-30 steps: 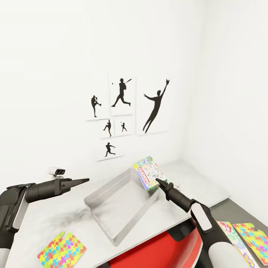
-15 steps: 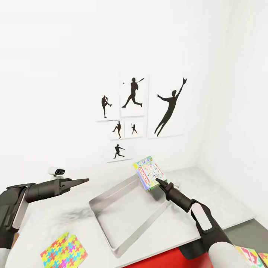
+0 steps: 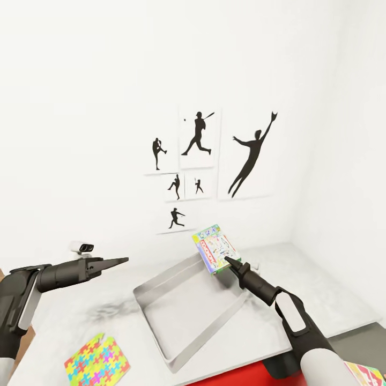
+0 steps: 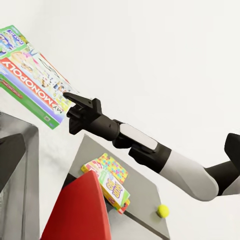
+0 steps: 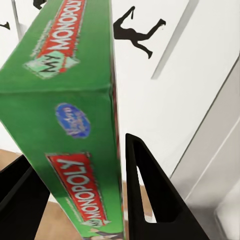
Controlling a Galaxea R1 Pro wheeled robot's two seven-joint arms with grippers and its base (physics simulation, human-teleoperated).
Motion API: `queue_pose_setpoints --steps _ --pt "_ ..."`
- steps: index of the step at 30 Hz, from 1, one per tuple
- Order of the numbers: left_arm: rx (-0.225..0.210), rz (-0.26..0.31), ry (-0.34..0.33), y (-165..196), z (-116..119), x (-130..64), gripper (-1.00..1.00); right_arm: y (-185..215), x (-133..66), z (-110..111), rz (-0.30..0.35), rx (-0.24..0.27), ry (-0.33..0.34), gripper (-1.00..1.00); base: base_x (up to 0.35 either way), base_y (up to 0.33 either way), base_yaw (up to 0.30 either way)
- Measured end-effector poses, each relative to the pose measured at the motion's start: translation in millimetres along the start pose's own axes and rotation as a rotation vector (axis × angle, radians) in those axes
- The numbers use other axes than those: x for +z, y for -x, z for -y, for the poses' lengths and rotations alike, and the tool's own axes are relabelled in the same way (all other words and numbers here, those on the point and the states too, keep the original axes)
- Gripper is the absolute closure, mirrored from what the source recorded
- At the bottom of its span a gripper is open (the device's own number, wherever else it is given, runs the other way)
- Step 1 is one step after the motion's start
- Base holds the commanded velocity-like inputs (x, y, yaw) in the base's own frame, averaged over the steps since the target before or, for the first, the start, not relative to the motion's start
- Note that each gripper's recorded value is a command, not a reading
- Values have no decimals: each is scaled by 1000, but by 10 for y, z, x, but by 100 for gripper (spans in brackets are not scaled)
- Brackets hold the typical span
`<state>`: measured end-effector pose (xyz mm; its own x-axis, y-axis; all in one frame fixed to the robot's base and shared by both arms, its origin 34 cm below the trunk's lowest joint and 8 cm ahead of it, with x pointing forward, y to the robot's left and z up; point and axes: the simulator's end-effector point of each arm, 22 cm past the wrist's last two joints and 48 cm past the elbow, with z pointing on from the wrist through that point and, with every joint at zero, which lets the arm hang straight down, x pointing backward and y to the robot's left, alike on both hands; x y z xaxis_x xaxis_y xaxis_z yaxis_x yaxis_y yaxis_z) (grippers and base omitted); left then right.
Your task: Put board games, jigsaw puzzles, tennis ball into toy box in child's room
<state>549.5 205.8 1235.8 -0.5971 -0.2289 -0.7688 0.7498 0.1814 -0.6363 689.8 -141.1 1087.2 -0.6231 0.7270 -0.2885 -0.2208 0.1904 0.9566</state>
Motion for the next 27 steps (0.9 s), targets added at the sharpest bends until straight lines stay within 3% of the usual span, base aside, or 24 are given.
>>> queue_pose_setpoints --steps 27 --pt "0 0 0 0 -4 1 -100 -3 2 10 -1 1 -2 100 29 -8 0"
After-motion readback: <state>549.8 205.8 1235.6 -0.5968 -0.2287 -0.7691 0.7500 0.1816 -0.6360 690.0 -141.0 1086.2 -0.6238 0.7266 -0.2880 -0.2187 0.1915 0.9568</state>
